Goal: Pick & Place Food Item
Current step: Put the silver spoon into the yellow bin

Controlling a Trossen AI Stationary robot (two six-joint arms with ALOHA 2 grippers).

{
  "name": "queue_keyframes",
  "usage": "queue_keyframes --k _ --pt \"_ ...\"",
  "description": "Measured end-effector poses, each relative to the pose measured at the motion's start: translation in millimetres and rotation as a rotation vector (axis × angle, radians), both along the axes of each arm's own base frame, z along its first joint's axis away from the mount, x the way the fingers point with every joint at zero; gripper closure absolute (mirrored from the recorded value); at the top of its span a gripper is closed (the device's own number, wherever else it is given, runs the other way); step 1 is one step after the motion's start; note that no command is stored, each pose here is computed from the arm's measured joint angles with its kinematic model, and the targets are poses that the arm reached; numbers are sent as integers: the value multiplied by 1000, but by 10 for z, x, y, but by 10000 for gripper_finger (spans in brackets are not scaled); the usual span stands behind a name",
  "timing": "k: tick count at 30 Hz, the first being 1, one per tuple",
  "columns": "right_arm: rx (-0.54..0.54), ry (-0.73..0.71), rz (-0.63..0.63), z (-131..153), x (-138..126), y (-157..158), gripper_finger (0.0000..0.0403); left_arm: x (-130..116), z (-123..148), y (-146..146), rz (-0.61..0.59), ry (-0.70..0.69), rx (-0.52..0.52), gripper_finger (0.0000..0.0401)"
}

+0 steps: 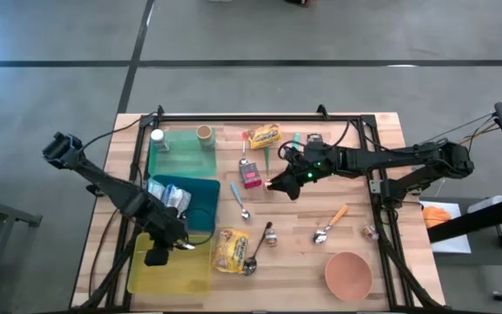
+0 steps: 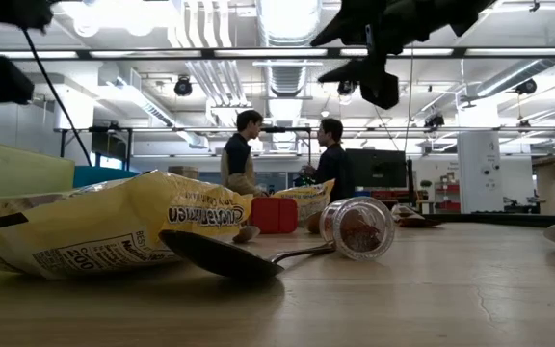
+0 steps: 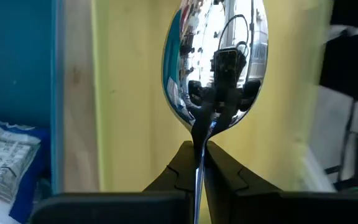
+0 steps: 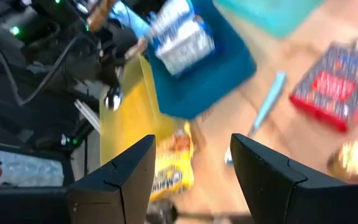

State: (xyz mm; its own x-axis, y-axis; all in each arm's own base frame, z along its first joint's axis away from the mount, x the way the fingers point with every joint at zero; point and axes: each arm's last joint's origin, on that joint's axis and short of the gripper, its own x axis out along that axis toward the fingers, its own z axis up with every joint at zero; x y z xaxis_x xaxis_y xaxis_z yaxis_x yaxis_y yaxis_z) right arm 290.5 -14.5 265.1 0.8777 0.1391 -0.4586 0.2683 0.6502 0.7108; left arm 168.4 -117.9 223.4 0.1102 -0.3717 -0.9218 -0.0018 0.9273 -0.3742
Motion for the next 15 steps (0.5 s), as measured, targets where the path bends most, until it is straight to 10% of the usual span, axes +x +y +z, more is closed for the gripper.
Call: queue_keyframes --k 15 --pt "216 298 -117 -153 -193 240 196 9 -441 5 -30 43 76 388"
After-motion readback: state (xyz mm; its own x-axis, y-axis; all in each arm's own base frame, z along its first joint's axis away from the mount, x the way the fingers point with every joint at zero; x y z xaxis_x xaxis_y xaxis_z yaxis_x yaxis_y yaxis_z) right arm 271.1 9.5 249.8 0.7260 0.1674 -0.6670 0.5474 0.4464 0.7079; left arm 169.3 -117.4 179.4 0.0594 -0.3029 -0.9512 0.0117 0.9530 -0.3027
